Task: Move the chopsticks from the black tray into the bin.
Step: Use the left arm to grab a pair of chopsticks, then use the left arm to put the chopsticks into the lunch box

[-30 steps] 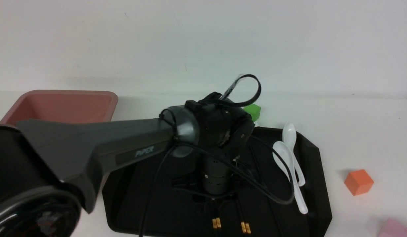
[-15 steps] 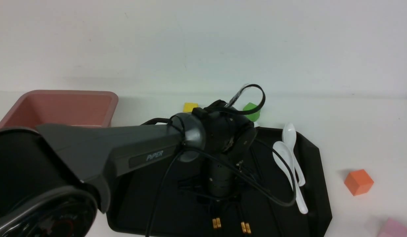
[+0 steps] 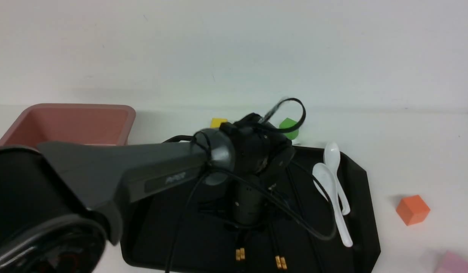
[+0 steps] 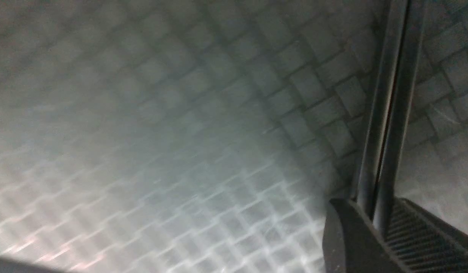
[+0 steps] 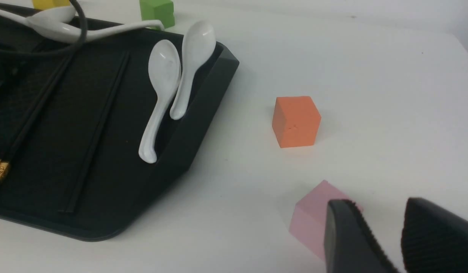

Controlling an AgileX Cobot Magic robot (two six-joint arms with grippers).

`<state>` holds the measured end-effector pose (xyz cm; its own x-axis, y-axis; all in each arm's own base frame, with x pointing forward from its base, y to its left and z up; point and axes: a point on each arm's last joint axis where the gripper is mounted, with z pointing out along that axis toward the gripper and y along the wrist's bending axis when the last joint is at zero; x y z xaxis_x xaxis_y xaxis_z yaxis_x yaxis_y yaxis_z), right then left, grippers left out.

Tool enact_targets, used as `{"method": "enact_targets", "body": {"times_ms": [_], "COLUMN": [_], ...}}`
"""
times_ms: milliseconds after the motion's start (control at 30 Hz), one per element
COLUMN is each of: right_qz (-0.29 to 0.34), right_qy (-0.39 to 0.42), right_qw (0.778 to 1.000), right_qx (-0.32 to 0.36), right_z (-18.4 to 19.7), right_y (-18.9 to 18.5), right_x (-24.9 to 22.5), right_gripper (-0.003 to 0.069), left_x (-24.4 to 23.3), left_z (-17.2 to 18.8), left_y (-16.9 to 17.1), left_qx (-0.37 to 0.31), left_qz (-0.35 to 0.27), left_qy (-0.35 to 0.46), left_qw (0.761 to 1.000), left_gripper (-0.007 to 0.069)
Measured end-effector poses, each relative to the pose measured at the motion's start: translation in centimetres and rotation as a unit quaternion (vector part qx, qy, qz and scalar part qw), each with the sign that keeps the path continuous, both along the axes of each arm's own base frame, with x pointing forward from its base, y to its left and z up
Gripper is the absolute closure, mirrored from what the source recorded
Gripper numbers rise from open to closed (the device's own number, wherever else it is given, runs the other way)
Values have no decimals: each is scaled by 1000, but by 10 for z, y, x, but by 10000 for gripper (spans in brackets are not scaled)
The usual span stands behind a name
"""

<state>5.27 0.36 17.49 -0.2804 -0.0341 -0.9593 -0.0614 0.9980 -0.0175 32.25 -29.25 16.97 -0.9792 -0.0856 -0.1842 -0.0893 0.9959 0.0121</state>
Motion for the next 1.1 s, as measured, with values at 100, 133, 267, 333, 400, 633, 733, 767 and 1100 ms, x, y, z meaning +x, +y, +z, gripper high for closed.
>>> {"method": "enact_targets", "body": {"times_ms": [100,133,267,333,400,633,733,767,1100], "right_qz": [0,0,0,0,0,0,0,0,0], "right_qy": [0,0,0,0,0,0,0,0,0], "right_qw": [1000,1000,1000,1000,1000,1000,1000,1000,1000], "right_qx": [0,0,0,0,0,0,0,0,0], "right_z": [0,0,0,0,0,0,0,0,0], "right_y": [0,0,0,0,0,0,0,0,0], "right_x": [0,0,0,0,0,0,0,0,0], "right_gripper": [419,419,419,419,419,419,419,419,419], "left_x": [-4,-6,-18,-22,-24,-15,1,7,39], "left_z": [28,39,78,93,106,148,155,155,134], "left_y": [5,7,20,27,33,79,112,124,250], "left_qx": [-14,-17,-15,-4,6,-3,-17,-19,-31], "left_qz": [-1,-6,-27,-39,-54,-55,-24,-10,160], "left_qy": [-18,-23,-33,-40,-59,-98,-92,-88,-39], "left_qw": [1000,1000,999,998,997,994,995,996,986], "left_gripper": [513,513,513,513,513,513,513,513,513]}}
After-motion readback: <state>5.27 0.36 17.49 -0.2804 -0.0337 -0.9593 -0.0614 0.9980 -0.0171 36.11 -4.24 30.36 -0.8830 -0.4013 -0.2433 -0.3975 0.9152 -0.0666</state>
